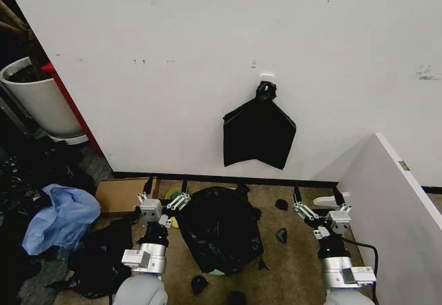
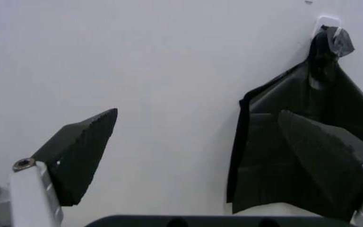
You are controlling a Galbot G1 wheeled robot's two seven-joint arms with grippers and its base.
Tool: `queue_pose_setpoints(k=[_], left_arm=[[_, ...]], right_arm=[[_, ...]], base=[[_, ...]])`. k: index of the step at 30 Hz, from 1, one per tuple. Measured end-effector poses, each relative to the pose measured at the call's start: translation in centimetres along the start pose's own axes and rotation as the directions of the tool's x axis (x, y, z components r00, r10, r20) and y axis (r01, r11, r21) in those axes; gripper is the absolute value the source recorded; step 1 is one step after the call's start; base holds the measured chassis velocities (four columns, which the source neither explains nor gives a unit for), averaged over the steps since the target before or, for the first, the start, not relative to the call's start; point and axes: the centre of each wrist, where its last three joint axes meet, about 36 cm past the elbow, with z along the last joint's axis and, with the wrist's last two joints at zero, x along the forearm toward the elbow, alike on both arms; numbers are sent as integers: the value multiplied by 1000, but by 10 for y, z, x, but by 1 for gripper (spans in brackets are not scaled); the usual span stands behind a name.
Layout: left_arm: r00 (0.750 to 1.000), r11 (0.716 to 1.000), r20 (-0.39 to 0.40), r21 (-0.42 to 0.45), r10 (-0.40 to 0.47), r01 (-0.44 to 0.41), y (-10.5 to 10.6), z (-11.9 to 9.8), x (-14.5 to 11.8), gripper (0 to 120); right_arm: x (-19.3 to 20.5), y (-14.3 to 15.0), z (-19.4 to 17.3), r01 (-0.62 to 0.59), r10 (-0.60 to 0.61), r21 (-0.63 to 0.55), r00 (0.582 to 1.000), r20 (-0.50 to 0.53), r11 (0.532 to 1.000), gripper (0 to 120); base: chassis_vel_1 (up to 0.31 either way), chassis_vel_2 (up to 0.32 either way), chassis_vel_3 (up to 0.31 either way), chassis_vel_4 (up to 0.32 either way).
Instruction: Place the garbage bag over the trash bin.
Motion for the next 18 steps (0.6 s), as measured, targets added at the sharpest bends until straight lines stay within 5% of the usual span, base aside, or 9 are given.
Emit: queue_pose_setpoints(k=[18], left_arm=[[1000,1000,4,3,-11,11,1,-5,3,100]], right_arm=[[-6,8,1,20,-20,-4,1000,-6,1000,100]], base=[[0,0,0,0]])
